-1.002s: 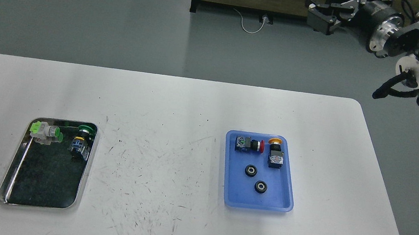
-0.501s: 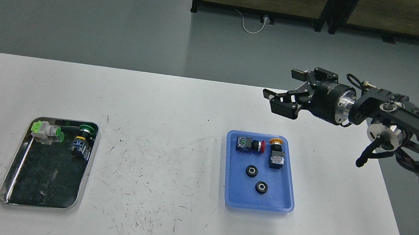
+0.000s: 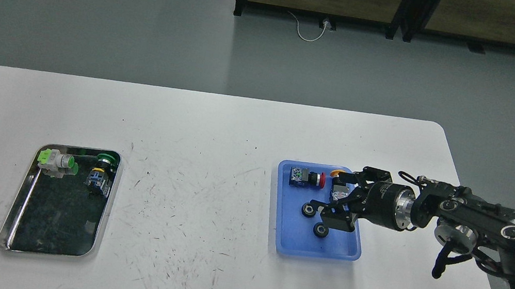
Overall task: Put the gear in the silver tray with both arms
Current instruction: 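Lower the right gripper into the blue tray toward the nearer black gear, then close the right gripper on the nearer black gear in the blue tray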
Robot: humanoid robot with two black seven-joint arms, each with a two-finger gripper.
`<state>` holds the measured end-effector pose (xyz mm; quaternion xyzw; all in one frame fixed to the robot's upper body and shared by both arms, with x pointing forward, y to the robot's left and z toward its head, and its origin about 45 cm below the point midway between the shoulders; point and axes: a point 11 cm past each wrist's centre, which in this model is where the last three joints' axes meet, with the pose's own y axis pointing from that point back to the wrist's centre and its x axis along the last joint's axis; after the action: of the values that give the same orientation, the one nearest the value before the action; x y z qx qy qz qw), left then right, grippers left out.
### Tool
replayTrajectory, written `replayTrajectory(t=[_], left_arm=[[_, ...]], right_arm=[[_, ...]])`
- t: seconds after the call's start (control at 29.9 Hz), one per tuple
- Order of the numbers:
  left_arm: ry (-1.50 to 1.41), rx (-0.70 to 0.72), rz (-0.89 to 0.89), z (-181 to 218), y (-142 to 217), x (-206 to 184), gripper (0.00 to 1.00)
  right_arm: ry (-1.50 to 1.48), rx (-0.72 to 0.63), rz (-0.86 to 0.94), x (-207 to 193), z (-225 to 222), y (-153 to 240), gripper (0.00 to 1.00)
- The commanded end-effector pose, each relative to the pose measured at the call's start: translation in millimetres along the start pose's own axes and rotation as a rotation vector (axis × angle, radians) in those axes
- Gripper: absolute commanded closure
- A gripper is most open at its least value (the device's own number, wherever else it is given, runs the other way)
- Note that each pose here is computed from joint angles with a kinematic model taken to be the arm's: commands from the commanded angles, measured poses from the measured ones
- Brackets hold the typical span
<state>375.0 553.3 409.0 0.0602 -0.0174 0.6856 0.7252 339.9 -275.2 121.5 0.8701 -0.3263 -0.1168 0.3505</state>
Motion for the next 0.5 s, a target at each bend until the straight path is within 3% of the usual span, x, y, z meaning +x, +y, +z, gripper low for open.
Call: replayTrajectory(t=[0.0, 0.47], left_arm=[[0.0, 0.017, 0.003, -6.4, 0.9, 0.8, 0.02], [0.003, 0.018, 0.02, -9.3, 5.7, 5.7, 0.02]], right_arm=[[-0.015, -0.025, -0.017, -6.9, 13.9, -0.8, 0.0], [-0.025, -0.108, -0.029, -35.9, 71.8, -3.5, 0.02]])
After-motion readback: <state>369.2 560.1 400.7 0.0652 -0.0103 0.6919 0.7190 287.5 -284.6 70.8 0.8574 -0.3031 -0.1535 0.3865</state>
